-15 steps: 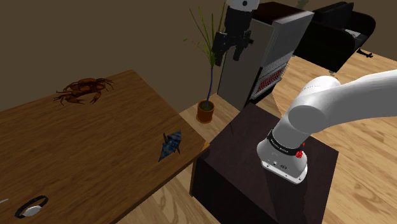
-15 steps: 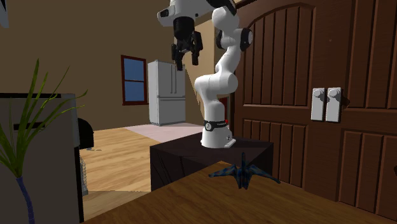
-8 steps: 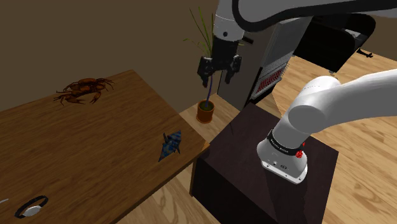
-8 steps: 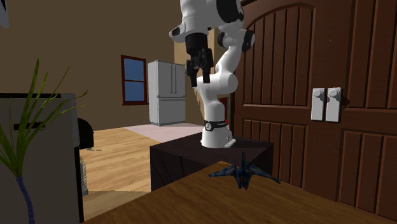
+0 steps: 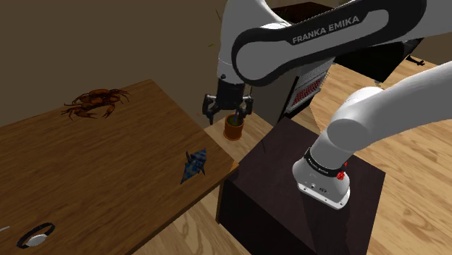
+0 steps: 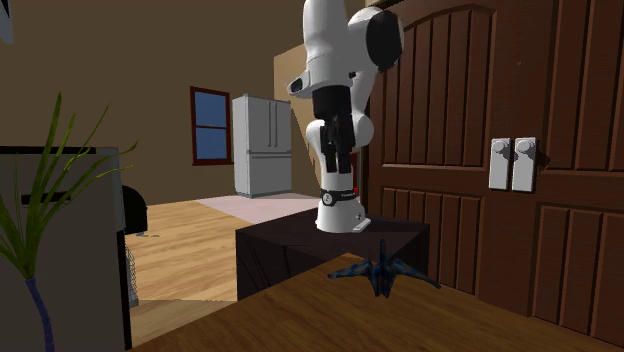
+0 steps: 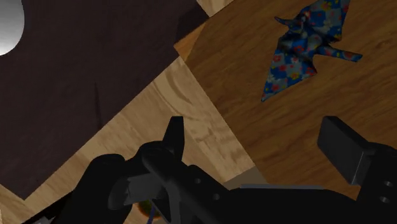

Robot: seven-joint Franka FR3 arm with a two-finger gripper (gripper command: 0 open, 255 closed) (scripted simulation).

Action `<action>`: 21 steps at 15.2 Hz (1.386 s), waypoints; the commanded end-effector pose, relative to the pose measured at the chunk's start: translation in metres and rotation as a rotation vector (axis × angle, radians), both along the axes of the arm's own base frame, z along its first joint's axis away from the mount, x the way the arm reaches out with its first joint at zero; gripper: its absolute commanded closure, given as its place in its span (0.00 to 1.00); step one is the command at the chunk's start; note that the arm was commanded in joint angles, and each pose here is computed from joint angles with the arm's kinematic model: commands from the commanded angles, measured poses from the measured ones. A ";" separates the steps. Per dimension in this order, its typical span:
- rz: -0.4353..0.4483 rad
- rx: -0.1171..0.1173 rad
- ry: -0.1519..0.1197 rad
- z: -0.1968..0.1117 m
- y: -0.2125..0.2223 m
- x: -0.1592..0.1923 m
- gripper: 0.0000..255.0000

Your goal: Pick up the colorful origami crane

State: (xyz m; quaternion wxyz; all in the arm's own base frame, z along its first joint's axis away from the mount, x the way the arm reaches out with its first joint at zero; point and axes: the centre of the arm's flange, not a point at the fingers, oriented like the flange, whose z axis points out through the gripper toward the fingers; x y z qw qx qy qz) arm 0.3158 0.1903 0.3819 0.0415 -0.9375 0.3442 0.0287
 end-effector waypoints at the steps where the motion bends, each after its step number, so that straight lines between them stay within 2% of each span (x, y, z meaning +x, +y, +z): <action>1: -0.076 0.002 0.006 -0.020 0.018 0.002 0.00; 10: -0.393 0.006 0.038 -0.109 0.086 0.038 0.00; 18: -0.406 0.006 0.040 -0.153 0.089 0.040 0.00; 20: -0.406 0.006 0.040 -0.153 0.089 0.040 0.00; 21: -0.406 0.006 0.040 -0.152 0.089 0.040 1.00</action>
